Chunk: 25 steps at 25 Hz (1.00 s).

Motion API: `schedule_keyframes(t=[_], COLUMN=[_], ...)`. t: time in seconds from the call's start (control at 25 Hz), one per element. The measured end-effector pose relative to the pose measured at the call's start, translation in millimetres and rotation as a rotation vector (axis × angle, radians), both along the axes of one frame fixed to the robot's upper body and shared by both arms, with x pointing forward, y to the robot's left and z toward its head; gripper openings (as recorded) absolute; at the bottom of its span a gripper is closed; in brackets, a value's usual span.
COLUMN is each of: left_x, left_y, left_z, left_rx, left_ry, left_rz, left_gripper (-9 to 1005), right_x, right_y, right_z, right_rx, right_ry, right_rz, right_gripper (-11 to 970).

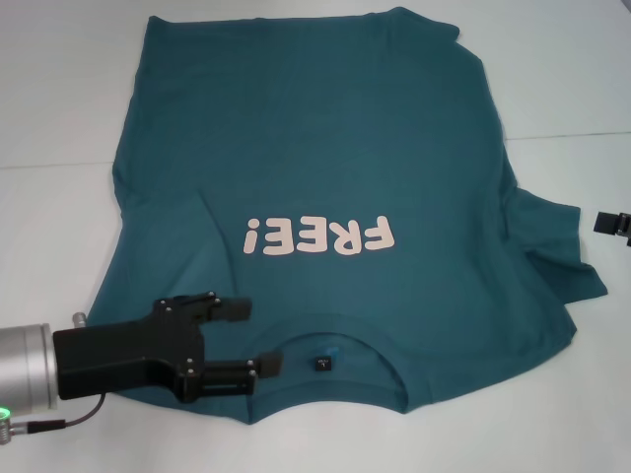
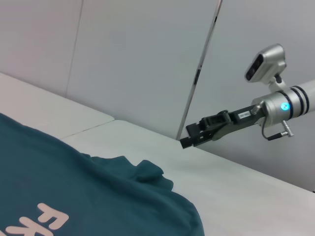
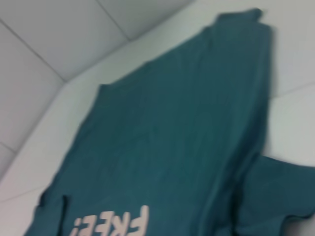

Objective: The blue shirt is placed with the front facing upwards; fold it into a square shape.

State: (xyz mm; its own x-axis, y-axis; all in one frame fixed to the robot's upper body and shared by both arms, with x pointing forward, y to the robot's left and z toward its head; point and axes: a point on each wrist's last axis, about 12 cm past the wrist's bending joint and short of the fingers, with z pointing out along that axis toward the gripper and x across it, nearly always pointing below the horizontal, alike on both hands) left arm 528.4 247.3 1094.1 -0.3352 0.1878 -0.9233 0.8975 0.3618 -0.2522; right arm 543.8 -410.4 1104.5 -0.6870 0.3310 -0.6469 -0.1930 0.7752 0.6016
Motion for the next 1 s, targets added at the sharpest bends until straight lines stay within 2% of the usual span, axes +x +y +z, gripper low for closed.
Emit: schedule_keyframes(t=[0.28, 0.56, 1.0], left_x=[7.1, 9.6, 11.2], left_y=[-7, -9, -9], left_z=[-5.8, -4.4, -3.2], left_rx=[0.009, 0.013, 0.01], left_ry=[0.004, -0.001, -0.006], left_rz=[0.019, 0.012, 0.014], left_gripper=[870, 868, 870], right_x=[12.9, 28.4, 31.8], right_y=[9, 23, 24], right_z=[-9.9, -24.2, -27.3], right_rx=[-0.059, -0.111, -0.144], right_ry=[0.068, 0.104, 0.112], right_rz=[-0.03, -0.045, -0.054], right_gripper=[942, 942, 943])
